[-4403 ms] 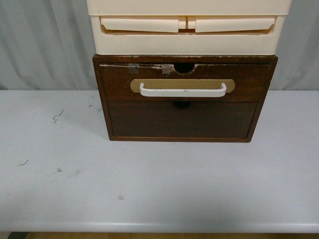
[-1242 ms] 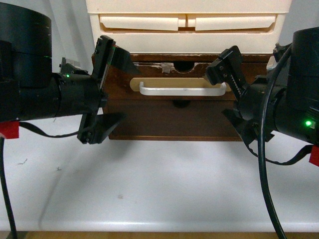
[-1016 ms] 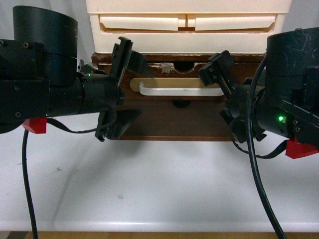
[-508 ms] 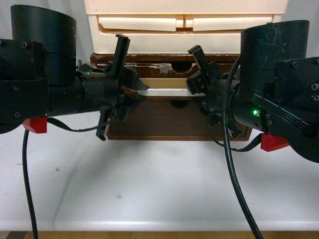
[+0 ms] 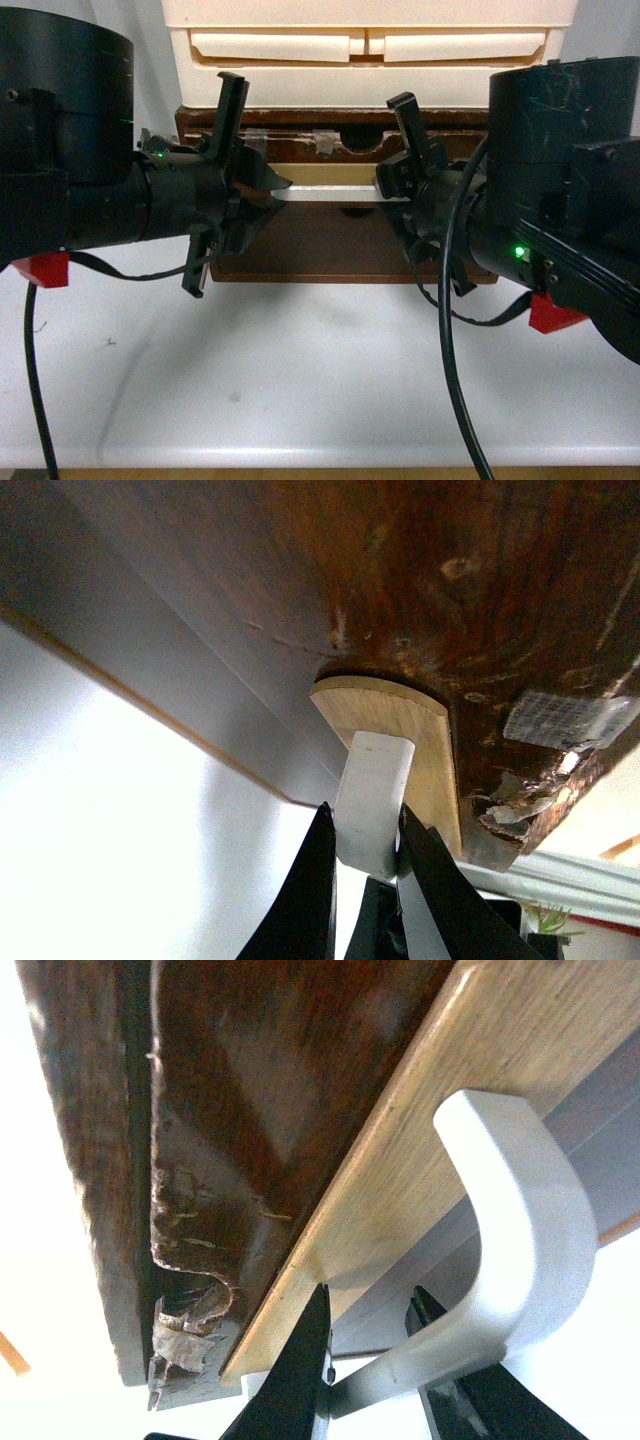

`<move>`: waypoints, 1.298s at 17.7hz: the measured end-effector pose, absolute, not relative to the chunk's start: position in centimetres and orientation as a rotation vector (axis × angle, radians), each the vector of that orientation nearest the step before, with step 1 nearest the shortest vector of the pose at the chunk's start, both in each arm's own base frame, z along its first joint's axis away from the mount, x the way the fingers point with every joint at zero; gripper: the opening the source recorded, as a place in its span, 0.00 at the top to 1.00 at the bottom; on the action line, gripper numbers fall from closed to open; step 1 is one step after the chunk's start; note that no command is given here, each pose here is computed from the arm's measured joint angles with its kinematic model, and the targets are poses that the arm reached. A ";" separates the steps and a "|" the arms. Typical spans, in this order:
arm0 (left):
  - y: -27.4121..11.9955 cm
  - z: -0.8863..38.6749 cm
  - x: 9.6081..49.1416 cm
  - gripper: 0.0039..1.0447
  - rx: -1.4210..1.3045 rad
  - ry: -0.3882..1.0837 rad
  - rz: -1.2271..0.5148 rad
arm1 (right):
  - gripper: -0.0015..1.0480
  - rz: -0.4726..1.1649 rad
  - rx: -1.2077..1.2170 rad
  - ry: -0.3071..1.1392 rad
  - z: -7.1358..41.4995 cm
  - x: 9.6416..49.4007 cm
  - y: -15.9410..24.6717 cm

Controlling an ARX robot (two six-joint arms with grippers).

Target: Open drawer

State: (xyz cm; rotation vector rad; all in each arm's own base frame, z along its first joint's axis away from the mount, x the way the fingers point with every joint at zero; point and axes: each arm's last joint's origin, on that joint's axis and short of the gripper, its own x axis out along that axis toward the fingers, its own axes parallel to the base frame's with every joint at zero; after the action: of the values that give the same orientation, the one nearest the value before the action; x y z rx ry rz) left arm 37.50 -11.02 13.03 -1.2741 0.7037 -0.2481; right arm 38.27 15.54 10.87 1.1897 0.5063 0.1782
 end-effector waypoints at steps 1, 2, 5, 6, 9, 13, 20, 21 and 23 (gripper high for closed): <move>-10.9 13.1 37.1 0.89 -1.272 0.708 -0.250 | 0.79 0.185 1.190 0.509 10.8 37.8 15.6; -10.7 13.0 36.5 0.89 -1.269 0.710 -0.255 | 0.79 0.189 1.193 0.511 10.8 37.2 15.6; -10.3 13.2 35.3 0.89 -1.261 0.730 -0.251 | 0.80 0.204 1.201 0.524 10.8 35.6 15.5; -9.9 13.5 33.3 0.90 -1.247 0.738 -0.264 | 0.81 0.225 1.205 0.535 11.0 33.7 15.6; -7.9 13.5 25.8 0.92 -1.123 0.801 -0.289 | 0.81 0.260 1.197 0.618 10.3 26.1 15.2; -4.3 14.1 20.5 0.55 -0.876 0.806 -0.144 | 0.17 0.250 0.780 0.631 10.4 20.3 13.3; -0.2 18.0 20.2 0.10 -0.095 0.360 0.150 | 0.20 0.051 0.117 0.291 11.3 19.8 12.0; 0.1 17.3 19.6 0.21 -0.070 0.230 0.061 | 0.31 0.023 0.003 0.271 10.3 18.4 10.1; 0.0 15.2 17.3 0.40 -0.038 0.148 0.010 | 0.50 -0.028 0.026 0.076 12.9 17.5 7.2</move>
State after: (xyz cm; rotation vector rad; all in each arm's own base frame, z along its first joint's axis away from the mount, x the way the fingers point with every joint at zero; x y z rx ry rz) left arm 17.33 0.04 15.25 -0.0379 0.1477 0.0104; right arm 17.51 7.25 12.91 0.0257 0.0759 -0.0284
